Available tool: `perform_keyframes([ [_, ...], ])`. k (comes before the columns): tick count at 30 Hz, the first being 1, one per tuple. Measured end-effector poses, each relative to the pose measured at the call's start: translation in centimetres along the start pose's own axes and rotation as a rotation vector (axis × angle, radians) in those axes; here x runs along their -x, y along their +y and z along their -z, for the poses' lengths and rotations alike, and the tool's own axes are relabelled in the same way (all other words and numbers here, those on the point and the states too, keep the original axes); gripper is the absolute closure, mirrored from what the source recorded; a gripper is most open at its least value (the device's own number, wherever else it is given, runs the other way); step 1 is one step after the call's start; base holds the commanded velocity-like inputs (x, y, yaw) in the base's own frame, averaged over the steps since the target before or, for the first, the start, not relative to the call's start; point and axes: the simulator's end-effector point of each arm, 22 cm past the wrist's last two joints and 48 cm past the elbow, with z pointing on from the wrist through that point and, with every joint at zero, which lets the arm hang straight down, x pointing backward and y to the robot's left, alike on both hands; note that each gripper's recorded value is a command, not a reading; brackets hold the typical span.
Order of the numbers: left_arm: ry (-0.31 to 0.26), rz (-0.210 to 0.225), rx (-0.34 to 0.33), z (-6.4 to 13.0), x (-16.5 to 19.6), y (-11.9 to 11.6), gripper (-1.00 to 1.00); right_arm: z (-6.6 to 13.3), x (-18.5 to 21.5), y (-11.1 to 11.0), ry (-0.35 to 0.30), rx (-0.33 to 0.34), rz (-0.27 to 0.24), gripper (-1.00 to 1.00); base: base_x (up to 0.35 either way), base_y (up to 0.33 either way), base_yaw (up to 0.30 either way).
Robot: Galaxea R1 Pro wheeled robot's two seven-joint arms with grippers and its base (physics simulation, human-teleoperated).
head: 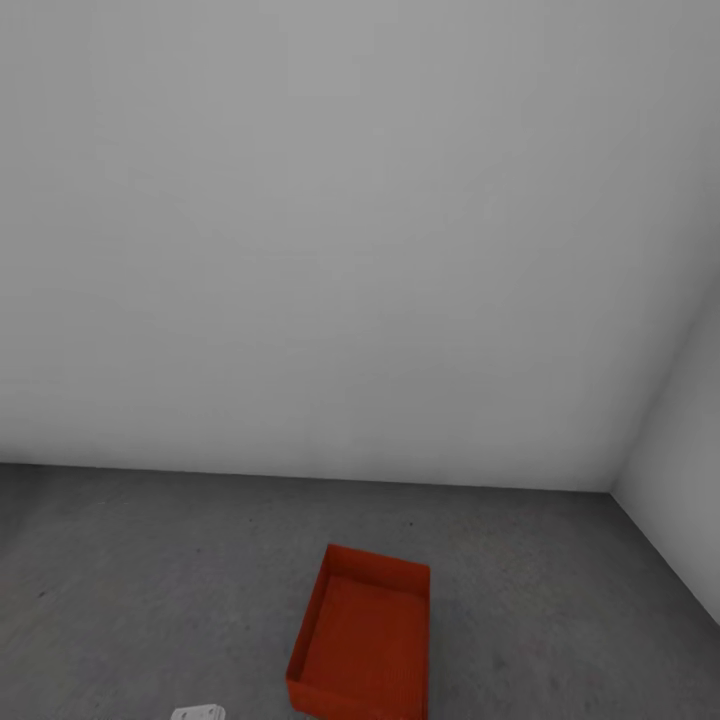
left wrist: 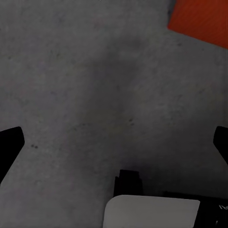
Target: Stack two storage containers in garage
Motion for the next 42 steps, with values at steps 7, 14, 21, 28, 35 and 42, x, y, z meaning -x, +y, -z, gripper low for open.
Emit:
perform_keyframes([
  [7,-0.004,0.0,-0.001,0.0,0.07,-0.09,-1.0,-0.05,-0.03,-0.33,-0.001,-0.004,0.002,-1.0,0.0,0.0,0.0],
  [14,-0.003,0.001,-0.001,0.0,0.04,-0.1,-1.0,-0.04,-0.03,-0.25,-0.001,-0.003,0.002,-1.0,0.0,0.0,0.0],
  [21,-0.003,0.001,-0.001,0.0,0.04,-0.1,-1.0,-0.04,0.01,-0.27,-0.001,-0.004,0.001,-1.0,0.0,0.0,0.0],
  [28,-0.003,0.001,-0.001,0.0,0.02,-0.1,-1.0,-0.06,-0.04,-0.36,0.0,-0.005,-0.001,-1.0,0.0,0.0,-0.055],
  [35,-0.003,0.001,-0.001,0.0,0.04,-0.1,-1.0,-0.03,-0.04,-0.18,0.001,-0.002,-0.001,-1.0,0.0,0.0,-0.224],
  [42,-0.003,0.001,-0.001,0.0,0.04,-0.1,-1.0,-0.03,-0.05,-0.23,0.001,-0.003,-0.002,-1.0,0.0,0.0,-0.126],
])
